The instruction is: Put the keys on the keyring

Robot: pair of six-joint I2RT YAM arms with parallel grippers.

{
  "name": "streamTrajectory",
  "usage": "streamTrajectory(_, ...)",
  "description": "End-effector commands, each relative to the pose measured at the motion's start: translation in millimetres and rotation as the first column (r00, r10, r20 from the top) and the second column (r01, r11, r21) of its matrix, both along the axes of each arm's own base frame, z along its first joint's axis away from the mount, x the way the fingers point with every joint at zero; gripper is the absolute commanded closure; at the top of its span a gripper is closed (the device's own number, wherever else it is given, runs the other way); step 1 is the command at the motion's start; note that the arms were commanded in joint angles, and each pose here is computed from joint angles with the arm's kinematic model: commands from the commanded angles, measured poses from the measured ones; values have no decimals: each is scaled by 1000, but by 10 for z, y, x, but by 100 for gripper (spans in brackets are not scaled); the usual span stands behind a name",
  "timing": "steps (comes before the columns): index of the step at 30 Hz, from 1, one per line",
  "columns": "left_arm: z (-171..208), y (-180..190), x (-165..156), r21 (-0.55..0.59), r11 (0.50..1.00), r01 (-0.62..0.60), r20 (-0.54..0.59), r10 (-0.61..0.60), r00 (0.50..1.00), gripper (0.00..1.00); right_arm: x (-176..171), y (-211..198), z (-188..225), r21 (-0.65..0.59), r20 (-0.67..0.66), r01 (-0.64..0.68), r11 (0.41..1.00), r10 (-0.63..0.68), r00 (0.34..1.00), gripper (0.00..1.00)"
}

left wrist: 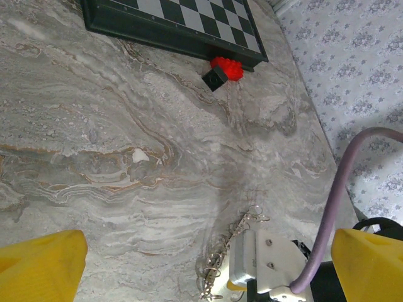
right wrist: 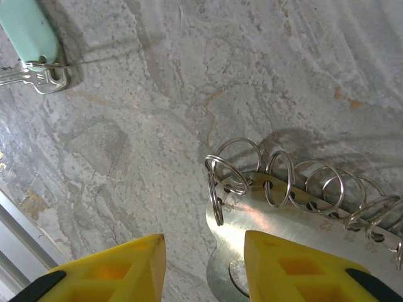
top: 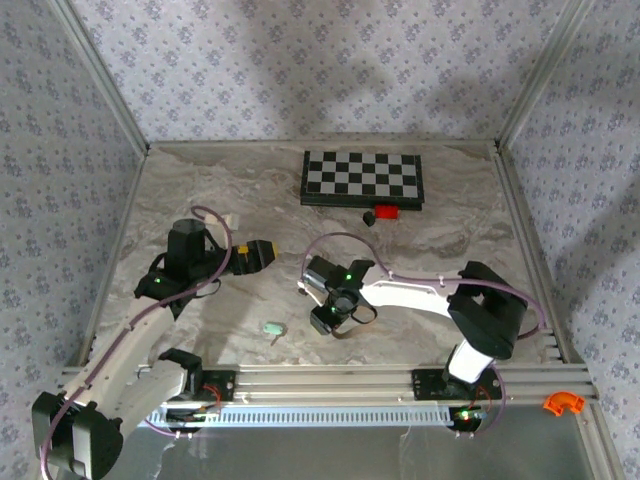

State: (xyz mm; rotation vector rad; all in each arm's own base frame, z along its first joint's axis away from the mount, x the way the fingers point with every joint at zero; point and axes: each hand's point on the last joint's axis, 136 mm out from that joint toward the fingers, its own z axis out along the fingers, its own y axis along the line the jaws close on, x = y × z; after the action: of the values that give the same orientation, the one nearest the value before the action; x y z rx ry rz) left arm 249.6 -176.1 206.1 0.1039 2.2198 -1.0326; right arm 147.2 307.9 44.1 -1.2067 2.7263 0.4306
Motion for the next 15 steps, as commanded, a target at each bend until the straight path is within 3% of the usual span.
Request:
streamTrajectory(1, 54, 15, -2, 10, 1000, 0, 31, 0, 1000, 1, 65, 32, 39, -9, 13, -13, 1000, 13, 1000, 62)
streamTrajectory(15, -28, 17, 13, 22, 1000, 0, 24, -1, 1000, 1, 66, 79, -36, -14, -7, -26, 1000, 26, 1000, 68)
